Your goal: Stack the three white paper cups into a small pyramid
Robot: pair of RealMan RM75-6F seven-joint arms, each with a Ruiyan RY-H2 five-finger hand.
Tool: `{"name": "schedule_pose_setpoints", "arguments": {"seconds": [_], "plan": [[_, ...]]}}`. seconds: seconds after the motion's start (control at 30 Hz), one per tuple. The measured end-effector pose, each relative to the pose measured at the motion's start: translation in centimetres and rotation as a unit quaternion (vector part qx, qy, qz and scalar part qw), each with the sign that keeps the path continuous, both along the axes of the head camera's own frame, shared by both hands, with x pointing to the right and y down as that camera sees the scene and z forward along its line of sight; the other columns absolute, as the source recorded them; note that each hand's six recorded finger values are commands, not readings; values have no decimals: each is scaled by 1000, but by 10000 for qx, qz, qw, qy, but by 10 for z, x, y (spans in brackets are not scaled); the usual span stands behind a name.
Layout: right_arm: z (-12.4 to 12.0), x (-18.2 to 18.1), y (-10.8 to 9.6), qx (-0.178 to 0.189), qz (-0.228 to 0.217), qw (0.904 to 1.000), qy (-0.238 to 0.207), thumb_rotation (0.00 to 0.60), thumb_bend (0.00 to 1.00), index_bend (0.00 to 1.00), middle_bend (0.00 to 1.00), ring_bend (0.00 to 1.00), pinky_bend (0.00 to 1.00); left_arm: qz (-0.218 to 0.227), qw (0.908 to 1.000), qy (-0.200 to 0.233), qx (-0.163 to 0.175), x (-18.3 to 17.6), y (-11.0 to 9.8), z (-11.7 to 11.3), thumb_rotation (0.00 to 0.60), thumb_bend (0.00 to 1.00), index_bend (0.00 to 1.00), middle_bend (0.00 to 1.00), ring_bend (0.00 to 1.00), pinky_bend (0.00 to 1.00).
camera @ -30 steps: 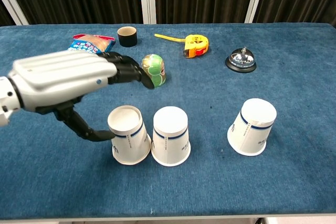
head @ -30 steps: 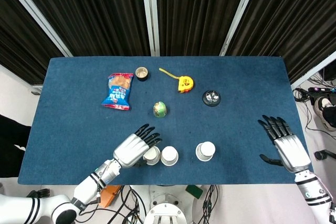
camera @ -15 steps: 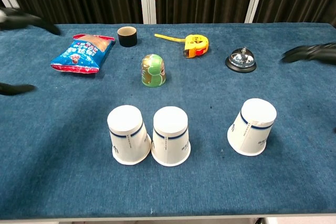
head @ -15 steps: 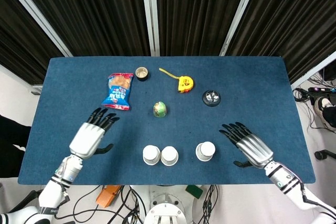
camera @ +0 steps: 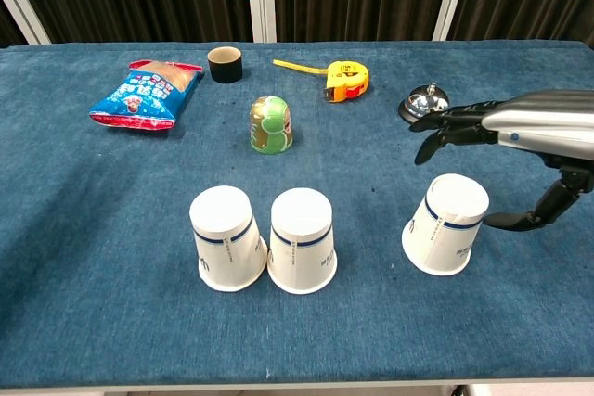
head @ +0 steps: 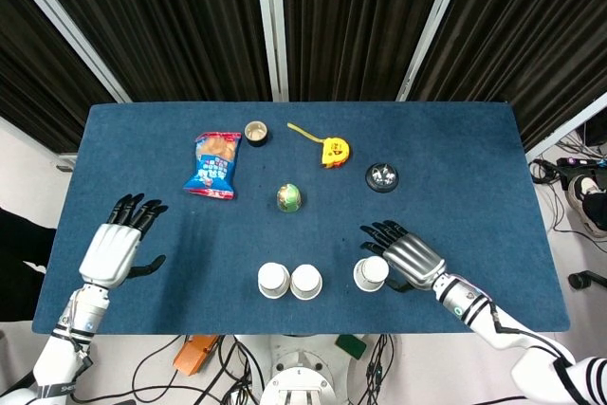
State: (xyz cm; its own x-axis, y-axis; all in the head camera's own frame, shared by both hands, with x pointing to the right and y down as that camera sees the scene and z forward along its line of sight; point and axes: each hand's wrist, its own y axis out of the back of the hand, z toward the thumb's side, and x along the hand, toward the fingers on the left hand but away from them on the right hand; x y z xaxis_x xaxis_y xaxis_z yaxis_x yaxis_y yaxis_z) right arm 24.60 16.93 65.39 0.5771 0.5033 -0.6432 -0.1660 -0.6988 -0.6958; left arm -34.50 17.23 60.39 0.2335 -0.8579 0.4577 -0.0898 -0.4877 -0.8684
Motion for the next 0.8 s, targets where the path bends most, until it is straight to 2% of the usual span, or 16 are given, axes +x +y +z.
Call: {"name": "schedule_pose_setpoints", "arguments": {"seconds": [0.2,0.37,0.57,0.8], "plan": [[4,-3,0,-19,-2,10000,24,600,513,442,126,0,145,-2,10000,5,-14,-2,1,0,600,227,159,123,0,12],[-5,-3,-4,94,57,9999,-42,600,518,457,132,0,145,-20,10000,-31,-28,-6,3,0,600,228,159,123,0,12],[-35,-13,-13,357,68,9987,-355,600,518,457,133,0,145,-119,9998,-130,-102,-16,8,2,600,228,159,124,0,12],[-79,-63,-30,611,-311,9920,-1058,600,519,457,138,0,146,-308,9993,-131,-175,-27,16,3,600,227,159,124,0,12]]}}
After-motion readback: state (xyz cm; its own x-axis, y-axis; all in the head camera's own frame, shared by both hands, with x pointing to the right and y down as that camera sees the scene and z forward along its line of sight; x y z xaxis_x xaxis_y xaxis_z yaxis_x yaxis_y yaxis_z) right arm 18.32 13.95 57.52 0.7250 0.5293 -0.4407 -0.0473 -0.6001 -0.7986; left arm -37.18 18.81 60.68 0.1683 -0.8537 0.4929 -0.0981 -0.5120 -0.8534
